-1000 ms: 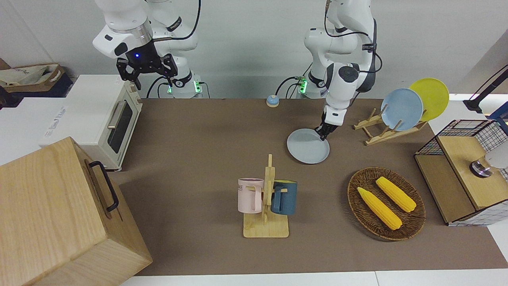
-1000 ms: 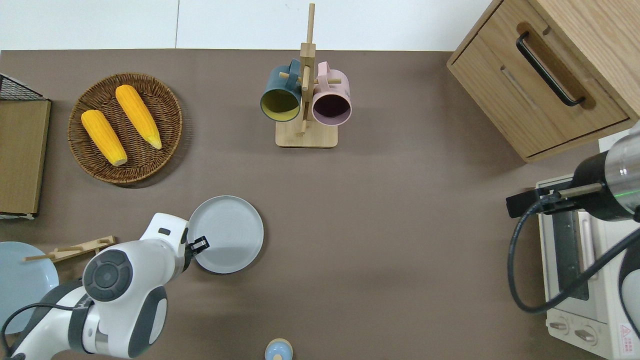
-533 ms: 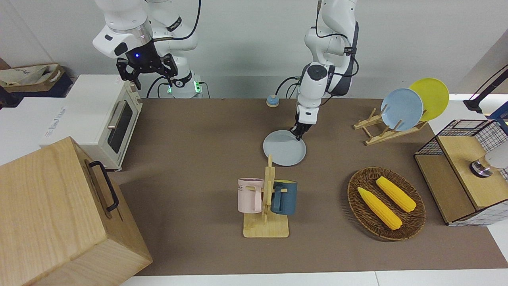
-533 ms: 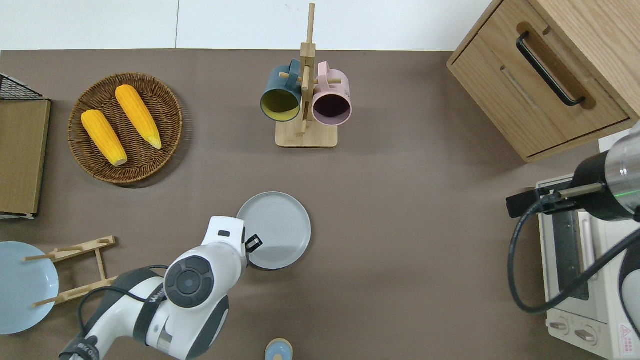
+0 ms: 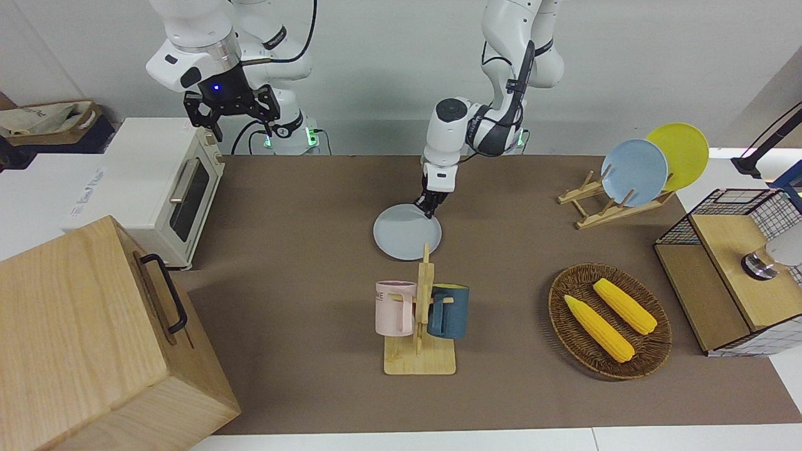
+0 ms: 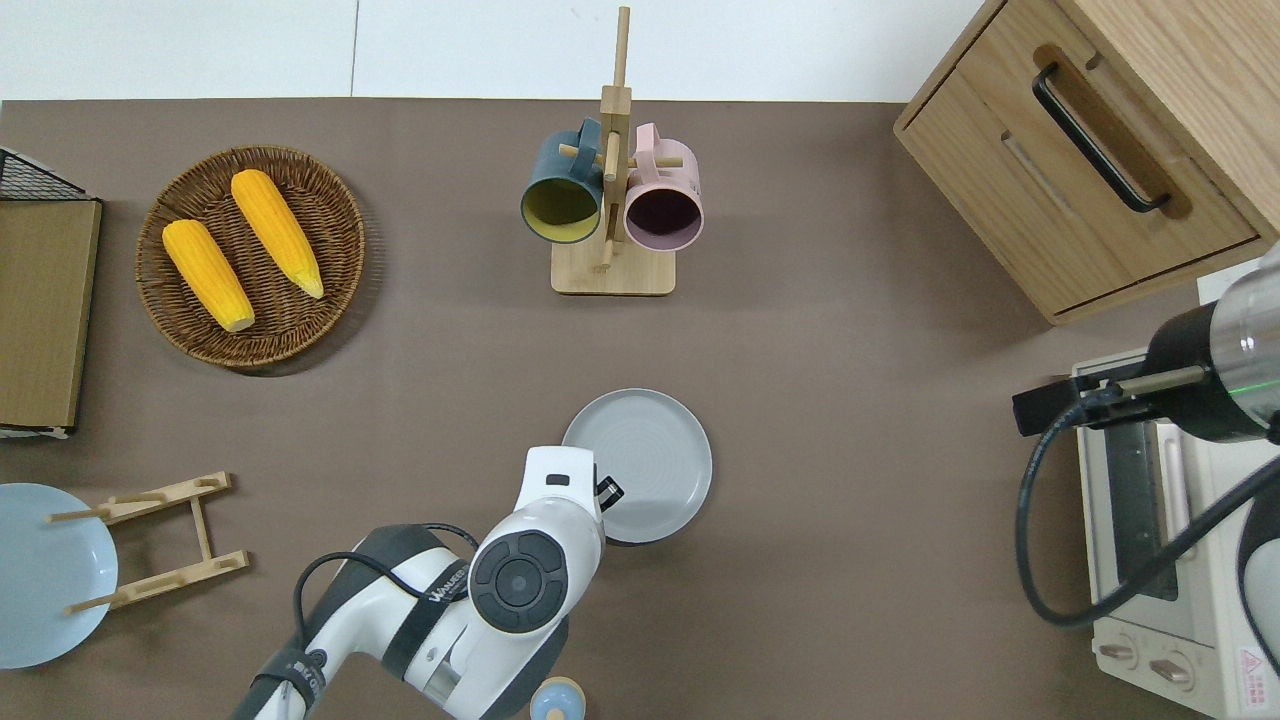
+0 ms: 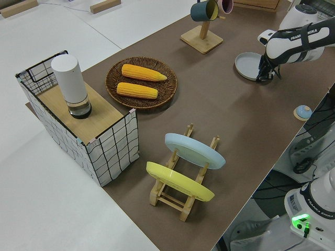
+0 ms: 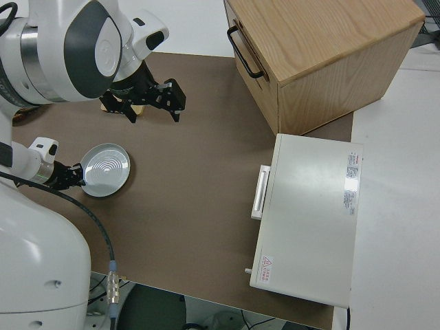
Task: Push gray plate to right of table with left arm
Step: 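Push the gray plate with the left gripper toward the table's center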
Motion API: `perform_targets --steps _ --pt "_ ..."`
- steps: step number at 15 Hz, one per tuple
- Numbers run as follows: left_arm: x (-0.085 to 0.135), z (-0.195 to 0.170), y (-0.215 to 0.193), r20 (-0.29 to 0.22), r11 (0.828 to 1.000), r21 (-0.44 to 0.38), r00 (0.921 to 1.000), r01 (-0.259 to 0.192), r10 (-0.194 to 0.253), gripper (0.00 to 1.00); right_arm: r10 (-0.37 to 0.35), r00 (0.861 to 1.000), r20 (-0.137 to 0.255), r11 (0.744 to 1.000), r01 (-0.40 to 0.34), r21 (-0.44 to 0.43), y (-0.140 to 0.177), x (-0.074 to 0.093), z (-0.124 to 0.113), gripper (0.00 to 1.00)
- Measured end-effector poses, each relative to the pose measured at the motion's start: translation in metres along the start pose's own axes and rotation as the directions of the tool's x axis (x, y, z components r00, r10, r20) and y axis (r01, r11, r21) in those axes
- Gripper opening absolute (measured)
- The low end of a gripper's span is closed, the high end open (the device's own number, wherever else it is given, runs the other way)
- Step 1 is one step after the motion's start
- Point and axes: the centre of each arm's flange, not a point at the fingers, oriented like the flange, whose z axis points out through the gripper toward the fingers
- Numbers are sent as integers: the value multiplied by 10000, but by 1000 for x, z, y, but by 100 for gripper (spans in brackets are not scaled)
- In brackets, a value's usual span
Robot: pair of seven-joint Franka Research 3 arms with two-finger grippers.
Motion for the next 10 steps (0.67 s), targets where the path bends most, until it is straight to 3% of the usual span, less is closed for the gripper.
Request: perform_targets --steps 5,10 --pt "-26 4 26 199 9996 -153 9995 247 -244 3 0 10000 0 10000 0 0 0 0 0 99" --pt "-31 4 33 250 9993 -198 9992 321 -316 4 0 10000 0 10000 0 0 0 0 0 99"
